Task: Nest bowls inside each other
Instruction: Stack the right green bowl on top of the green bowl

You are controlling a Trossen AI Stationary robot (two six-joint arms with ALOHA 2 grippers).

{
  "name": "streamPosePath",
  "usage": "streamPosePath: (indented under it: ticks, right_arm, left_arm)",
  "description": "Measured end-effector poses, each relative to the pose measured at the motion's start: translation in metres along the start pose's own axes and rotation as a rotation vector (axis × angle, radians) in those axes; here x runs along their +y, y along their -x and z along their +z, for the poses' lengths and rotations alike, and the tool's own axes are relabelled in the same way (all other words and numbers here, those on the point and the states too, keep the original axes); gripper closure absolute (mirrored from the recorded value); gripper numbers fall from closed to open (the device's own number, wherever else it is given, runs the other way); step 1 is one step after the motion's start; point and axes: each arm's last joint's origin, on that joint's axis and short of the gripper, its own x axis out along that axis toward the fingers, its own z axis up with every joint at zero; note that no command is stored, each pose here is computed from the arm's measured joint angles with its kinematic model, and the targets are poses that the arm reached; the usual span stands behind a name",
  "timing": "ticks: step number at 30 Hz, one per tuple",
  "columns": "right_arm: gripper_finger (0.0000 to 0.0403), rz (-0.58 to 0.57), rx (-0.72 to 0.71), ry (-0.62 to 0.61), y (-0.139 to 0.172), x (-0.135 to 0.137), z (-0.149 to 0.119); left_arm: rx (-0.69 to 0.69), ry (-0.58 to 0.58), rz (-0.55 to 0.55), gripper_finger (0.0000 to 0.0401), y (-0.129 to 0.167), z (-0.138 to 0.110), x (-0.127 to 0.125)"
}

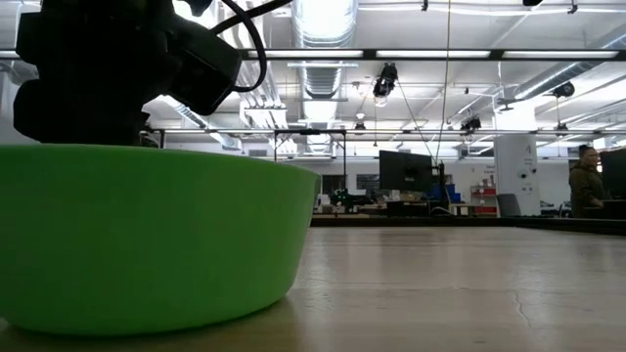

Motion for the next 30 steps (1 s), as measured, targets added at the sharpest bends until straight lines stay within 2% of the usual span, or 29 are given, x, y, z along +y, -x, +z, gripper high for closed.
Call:
streamPosePath:
  ticks: [10, 20, 30]
  right_arm:
    - [0.0369, 0.0, 0.0, 0.0, 0.0, 0.0, 0.0]
    - [0.0369, 0.0, 0.0, 0.0, 0.0, 0.0, 0.0]
    - [0.0369, 0.0, 0.0, 0.0, 0.0, 0.0, 0.0]
  left_arm:
    - [0.0, 0.003, 0.011, 0.0393, -0.001, 0.0, 0.002]
    - [-0.001, 0.001, 0.007, 0.0396, 0.0, 0.002, 0.003]
    - [-0.029, -0.014, -0.005, 0.0398, 0.016, 0.006, 0.004]
